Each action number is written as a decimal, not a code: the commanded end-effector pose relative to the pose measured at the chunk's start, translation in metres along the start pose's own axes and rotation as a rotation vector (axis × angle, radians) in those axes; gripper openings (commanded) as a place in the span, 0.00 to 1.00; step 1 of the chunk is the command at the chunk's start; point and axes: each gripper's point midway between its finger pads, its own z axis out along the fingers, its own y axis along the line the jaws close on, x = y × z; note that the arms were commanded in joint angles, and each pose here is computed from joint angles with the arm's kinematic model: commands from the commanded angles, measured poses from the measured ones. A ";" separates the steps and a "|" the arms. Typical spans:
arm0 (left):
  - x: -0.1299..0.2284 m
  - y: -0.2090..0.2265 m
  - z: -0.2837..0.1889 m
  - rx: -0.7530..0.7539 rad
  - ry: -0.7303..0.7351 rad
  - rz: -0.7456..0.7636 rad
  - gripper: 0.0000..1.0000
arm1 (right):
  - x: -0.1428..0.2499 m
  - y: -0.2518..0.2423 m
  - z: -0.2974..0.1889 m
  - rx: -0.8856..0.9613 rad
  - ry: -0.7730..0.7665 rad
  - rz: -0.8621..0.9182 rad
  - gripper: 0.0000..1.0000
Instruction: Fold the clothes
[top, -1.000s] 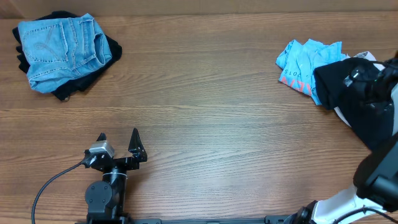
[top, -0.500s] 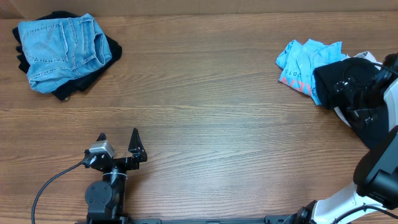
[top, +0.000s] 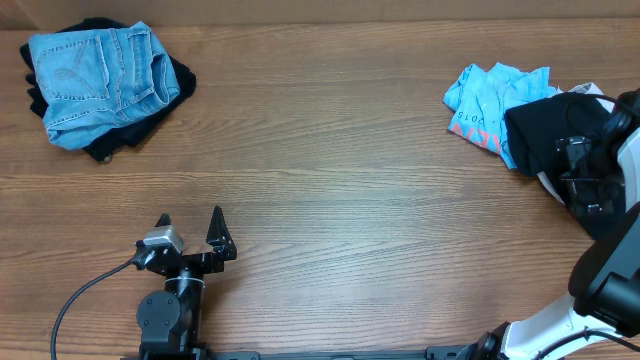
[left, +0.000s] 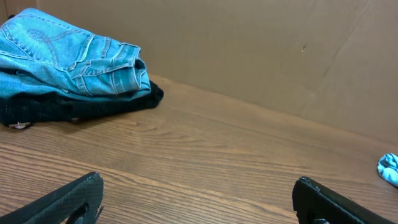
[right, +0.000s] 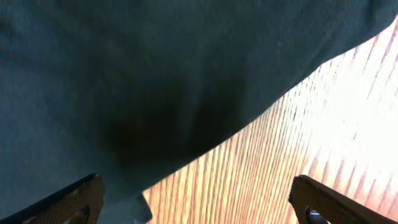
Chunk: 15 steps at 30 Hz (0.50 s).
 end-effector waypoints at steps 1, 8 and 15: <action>-0.002 0.001 0.000 -0.008 -0.012 0.019 1.00 | -0.005 0.000 0.009 -0.009 -0.031 0.027 1.00; -0.002 0.001 0.000 -0.007 -0.012 0.019 1.00 | -0.013 0.011 0.014 -0.061 -0.070 -0.043 1.00; -0.002 0.001 0.000 -0.007 -0.012 0.019 1.00 | -0.015 0.012 0.014 -0.065 -0.080 -0.050 1.00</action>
